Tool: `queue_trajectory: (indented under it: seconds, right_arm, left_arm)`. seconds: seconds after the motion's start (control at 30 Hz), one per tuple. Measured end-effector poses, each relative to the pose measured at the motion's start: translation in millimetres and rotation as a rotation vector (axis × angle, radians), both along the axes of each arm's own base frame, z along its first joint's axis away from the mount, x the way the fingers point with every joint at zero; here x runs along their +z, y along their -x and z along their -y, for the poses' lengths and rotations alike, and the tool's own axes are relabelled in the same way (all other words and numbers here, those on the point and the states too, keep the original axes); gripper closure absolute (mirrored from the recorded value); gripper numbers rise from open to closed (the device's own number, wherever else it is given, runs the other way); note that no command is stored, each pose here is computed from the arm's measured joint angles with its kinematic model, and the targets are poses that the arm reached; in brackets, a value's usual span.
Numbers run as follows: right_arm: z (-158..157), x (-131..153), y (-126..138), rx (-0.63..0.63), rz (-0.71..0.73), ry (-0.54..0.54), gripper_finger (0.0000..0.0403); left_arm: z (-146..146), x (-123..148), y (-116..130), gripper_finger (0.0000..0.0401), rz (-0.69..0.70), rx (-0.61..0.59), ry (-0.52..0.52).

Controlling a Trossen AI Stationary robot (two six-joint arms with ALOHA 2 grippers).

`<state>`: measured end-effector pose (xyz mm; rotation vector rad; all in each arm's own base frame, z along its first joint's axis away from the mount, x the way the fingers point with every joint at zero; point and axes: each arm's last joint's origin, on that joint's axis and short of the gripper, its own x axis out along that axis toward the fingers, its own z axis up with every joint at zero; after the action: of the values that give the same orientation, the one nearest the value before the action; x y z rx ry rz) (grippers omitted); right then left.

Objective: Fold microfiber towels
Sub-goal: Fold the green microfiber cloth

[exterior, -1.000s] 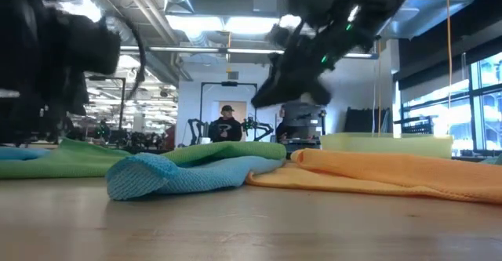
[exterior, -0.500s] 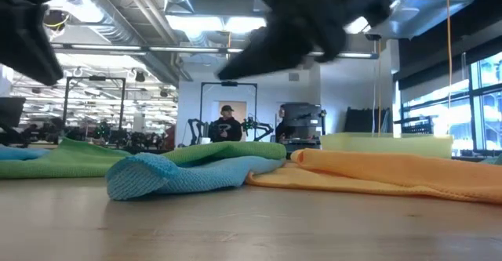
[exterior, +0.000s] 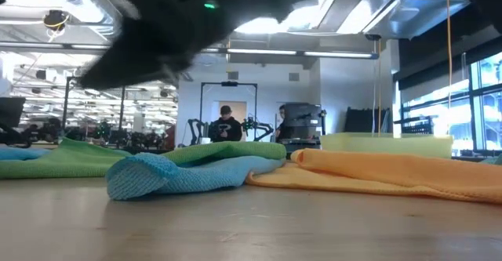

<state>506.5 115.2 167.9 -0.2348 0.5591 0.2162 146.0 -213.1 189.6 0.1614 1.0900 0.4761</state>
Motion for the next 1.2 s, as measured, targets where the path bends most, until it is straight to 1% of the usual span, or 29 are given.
queue_trajectory:
  seconds: [0.27,0.4,0.5,0.67,0.77,0.9,1.0,1.1,1.2]
  right_arm:
    - [-11,-35,-44,0.026,-0.002,-0.043,0.0211]
    - [-6,-51,-57,-0.009,-0.005,-0.033,0.0211]
    - [3,-62,-65,-0.044,-0.006,-0.056,0.0211]
    - [15,-76,-68,-0.083,-0.027,-0.075,0.0213]
    - [18,-77,-68,-0.096,-0.040,-0.086,0.0223]
    - [18,-78,-68,-0.070,-0.047,-0.104,0.0245]
    - [14,-78,-67,-0.043,-0.051,-0.083,0.0258]
    - [6,-79,-65,-0.014,-0.056,-0.064,0.0262]
    - [1,-80,-64,0.015,-0.069,-0.079,0.0258]
  left_arm:
    - [4,1,12,0.0320,0.019,0.035,0.013]
    - [6,1,14,0.0320,0.020,0.034,0.023]
    - [5,1,14,0.0320,0.019,0.033,0.021]
    - [5,2,14,0.0320,0.017,0.026,0.008]
    - [4,2,14,0.0320,0.016,0.024,0.005]
    - [4,2,14,0.0320,0.013,0.021,-0.006]
    - [3,2,14,0.0320,0.014,0.015,-0.020]
    - [3,3,15,0.0320,0.016,0.011,-0.027]
    - [2,3,15,0.0320,0.014,0.010,-0.032]
